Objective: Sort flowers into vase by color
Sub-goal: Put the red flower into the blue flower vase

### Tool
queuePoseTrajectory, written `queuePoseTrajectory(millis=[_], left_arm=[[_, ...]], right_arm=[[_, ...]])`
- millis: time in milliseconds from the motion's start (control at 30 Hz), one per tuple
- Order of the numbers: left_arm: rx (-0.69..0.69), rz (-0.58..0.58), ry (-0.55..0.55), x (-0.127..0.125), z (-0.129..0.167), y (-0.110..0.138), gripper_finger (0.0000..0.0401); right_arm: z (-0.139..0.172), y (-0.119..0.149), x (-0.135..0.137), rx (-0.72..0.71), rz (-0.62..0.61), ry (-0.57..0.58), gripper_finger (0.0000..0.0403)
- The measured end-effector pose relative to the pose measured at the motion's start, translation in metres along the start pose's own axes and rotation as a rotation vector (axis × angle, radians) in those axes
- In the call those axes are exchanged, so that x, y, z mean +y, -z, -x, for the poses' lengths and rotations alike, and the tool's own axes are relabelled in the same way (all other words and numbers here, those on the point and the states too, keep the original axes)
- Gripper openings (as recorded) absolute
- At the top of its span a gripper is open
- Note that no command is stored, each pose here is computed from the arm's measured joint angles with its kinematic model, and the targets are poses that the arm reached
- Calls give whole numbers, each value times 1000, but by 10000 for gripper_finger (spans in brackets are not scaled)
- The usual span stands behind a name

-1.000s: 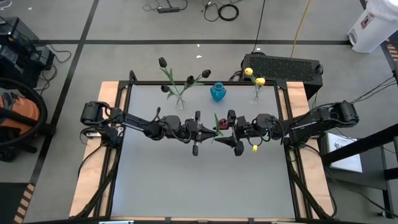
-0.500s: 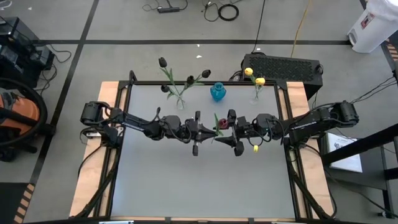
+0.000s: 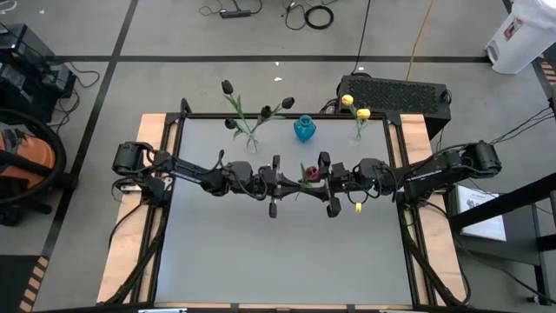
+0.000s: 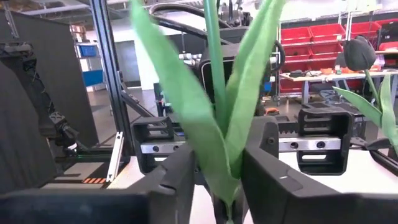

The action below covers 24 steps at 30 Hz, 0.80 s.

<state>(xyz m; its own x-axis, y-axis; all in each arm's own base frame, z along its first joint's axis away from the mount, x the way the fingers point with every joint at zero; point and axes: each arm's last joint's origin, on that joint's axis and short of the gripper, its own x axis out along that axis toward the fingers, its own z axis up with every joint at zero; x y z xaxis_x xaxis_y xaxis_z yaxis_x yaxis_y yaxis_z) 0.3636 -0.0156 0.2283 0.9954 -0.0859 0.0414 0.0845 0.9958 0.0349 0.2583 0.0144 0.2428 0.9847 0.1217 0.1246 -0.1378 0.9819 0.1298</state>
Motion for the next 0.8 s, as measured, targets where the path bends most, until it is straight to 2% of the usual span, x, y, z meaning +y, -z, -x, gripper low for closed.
queuePoseTrajectory(millis=[500, 800], left_arm=[[0, 0, 1, 0, 0, 0, 9], [0, 1, 1, 0, 0, 0, 9]], right_arm=[[0, -1, 0, -6, 5, 2, 24], [0, -1, 0, -7, 5, 2, 15]])
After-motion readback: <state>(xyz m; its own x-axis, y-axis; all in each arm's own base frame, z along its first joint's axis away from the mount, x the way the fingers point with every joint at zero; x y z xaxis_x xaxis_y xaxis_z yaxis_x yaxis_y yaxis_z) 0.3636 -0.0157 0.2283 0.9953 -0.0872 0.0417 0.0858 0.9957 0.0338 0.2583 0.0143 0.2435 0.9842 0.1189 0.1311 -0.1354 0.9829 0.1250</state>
